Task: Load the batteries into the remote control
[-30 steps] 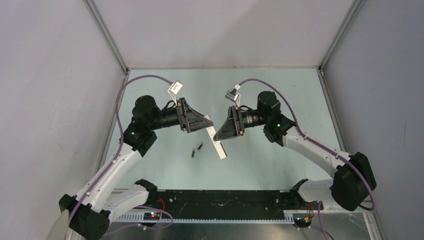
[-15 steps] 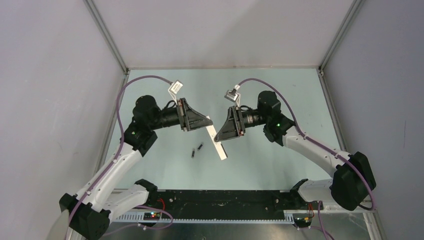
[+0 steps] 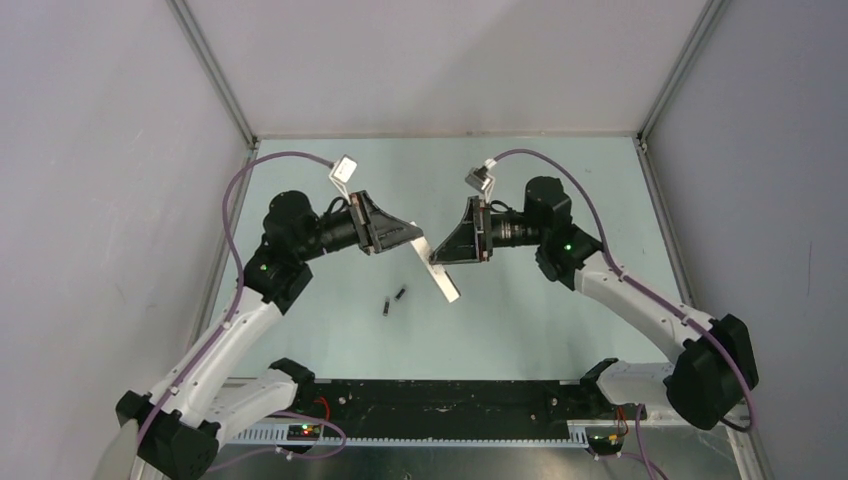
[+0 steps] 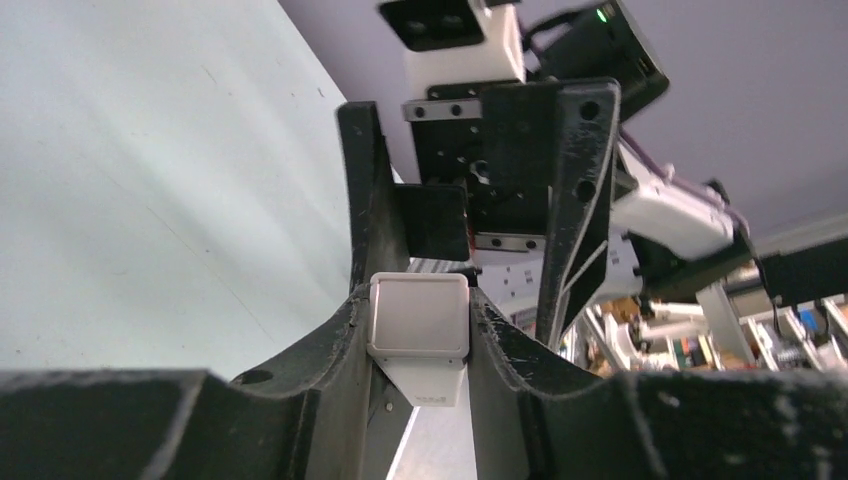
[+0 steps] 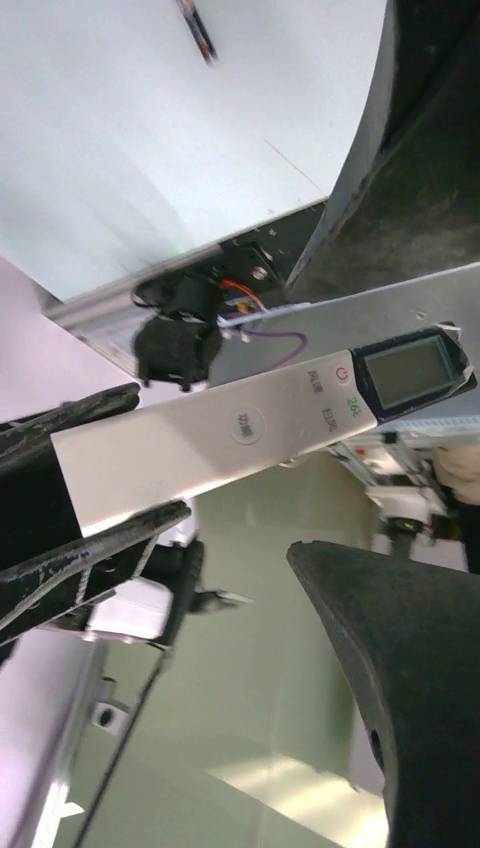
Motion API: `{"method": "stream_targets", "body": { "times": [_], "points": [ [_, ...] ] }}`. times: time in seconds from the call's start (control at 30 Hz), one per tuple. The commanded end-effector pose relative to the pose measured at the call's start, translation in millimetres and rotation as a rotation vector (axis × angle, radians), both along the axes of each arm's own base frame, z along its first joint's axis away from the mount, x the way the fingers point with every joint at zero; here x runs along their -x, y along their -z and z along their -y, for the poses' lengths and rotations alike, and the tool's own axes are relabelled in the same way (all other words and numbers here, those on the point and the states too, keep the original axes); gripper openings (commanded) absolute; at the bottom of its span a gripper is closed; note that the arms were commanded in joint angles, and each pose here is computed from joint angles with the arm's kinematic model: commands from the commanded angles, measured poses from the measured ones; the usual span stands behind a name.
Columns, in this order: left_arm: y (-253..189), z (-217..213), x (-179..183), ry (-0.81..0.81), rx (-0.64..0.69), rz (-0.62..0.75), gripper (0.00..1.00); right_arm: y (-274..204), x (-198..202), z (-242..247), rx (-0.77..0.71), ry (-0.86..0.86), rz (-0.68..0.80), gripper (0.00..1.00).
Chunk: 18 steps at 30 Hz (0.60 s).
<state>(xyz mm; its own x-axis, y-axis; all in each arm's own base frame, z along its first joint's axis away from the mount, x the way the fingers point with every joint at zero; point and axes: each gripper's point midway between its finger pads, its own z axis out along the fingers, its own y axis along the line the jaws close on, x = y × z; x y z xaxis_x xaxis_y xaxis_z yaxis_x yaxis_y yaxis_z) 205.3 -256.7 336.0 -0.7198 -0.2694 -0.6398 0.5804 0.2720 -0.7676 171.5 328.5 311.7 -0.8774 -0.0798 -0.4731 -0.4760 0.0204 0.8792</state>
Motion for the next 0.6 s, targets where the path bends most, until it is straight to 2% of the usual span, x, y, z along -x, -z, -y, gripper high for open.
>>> {"method": "stream_targets", "body": {
  "times": [0.0, 0.13, 0.27, 0.37, 0.47, 0.57],
  "points": [
    [-42, -11, -8, -0.132, 0.06, 0.015, 0.0, -41, -13, 9, -0.045, 0.18, 0.105, 0.97],
    [-53, -20, -19, -0.246, 0.099, -0.071, 0.0, -50, -28, 11, -0.032, 0.394, 0.118, 0.99],
    [-61, -24, -28, -0.315, 0.171, -0.175, 0.0, -45, -58, 21, -0.03, 0.688, 0.057, 1.0],
    [-64, -27, -33, -0.355, 0.222, -0.248, 0.0, -36, -64, 25, -0.065, 0.793, -0.051, 0.99],
    [-66, -29, -34, -0.377, 0.267, -0.311, 0.0, -50, -73, 31, -0.134, 0.909, -0.03, 0.99],
    [-63, -31, -36, -0.401, 0.303, -0.368, 0.0, -59, -71, 30, -0.175, 0.948, -0.026, 1.0]
  ]
}}
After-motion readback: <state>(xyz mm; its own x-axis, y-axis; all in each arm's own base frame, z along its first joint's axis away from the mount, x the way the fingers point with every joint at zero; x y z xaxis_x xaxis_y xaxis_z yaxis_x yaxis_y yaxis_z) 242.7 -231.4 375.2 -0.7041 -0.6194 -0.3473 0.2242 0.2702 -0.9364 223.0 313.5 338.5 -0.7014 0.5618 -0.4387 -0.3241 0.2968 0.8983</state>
